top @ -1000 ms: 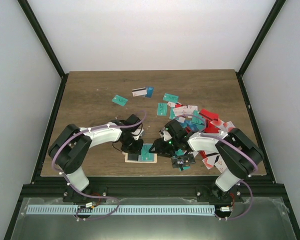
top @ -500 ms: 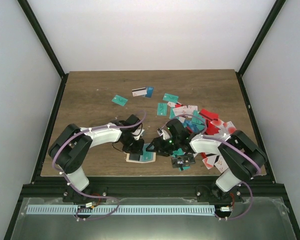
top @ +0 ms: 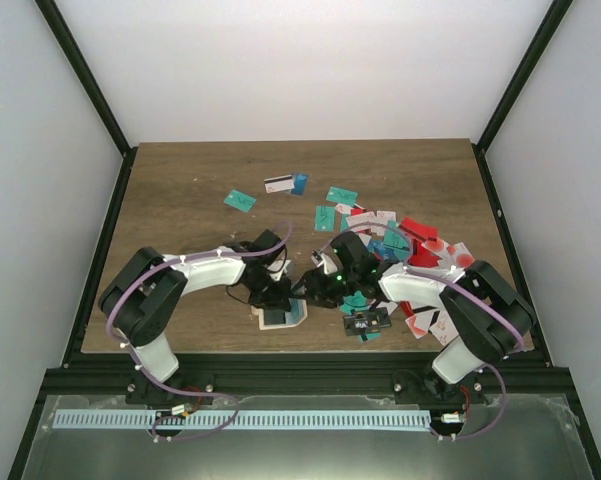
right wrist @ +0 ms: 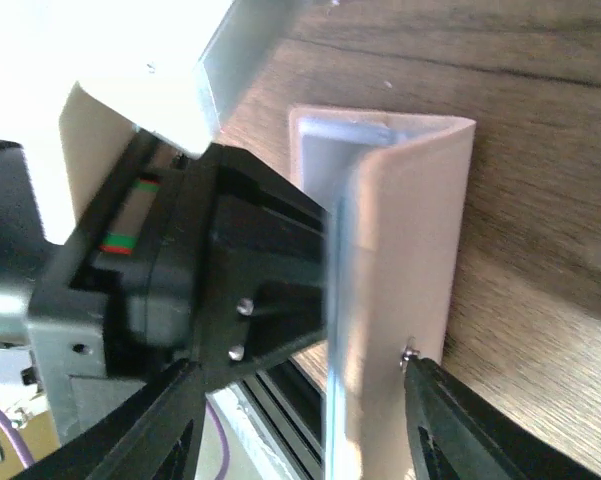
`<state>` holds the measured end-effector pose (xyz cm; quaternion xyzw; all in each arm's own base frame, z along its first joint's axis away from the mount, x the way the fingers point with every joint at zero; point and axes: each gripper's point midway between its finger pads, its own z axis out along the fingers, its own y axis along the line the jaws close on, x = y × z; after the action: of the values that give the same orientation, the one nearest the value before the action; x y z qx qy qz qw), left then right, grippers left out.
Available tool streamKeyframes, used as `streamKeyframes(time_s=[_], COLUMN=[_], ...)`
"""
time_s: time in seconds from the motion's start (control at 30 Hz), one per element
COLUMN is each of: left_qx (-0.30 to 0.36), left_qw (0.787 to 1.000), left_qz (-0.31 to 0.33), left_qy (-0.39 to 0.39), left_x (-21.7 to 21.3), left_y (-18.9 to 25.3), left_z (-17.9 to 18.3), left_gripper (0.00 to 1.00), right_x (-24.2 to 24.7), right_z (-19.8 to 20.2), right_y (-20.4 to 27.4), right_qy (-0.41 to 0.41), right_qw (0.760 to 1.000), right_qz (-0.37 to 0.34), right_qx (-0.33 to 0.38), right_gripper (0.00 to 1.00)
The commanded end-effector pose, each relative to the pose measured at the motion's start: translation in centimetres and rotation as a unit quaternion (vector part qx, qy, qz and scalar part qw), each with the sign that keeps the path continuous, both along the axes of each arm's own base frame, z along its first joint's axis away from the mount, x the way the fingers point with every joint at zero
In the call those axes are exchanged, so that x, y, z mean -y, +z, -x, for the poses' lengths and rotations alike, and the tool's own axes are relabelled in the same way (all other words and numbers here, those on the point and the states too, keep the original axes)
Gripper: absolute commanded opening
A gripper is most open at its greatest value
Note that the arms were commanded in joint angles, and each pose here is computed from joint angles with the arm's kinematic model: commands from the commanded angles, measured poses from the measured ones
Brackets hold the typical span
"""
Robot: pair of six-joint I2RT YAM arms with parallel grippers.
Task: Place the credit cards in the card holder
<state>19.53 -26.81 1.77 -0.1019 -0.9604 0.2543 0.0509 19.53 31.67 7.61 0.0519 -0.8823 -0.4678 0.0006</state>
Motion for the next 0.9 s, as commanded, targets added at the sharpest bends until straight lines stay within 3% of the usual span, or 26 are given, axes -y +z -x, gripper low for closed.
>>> streamKeyframes(time_s=[0.0, 0.3, 0.5, 0.87], left_qx=[-0.009, -0.012, 0.017, 0.042], left_qw=[1.000, 0.999, 1.000, 0.994], left_qz=[0.028, 0.044, -0.004, -0.029], left_qy=[-0.006, 0.004, 0.026, 0.097], left_x=[1.6, 3.1, 0.7, -3.9], left_y=[0.7, 1.4, 2.5, 4.4], left_z=[0.1, -1.0, -1.0, -1.2], left_gripper=[0.06, 0.06, 0.07, 0.12], right_x=[-1.5, -1.4, -1.9, -4.2], right_z=[-1.0, -0.6, -0.3, 0.4], right_y=[3.0, 2.7, 2.6, 2.0], right_qy=[0.015, 0.015, 0.022, 0.051], right_qw=[0.999, 1.000, 0.999, 0.999], right_qz=[-0.033, -0.020, -0.021, -0.015], right_qx=[0.026, 0.014, 0.010, -0.006], right_gripper=[0.57, 0.57, 0.57, 0.57])
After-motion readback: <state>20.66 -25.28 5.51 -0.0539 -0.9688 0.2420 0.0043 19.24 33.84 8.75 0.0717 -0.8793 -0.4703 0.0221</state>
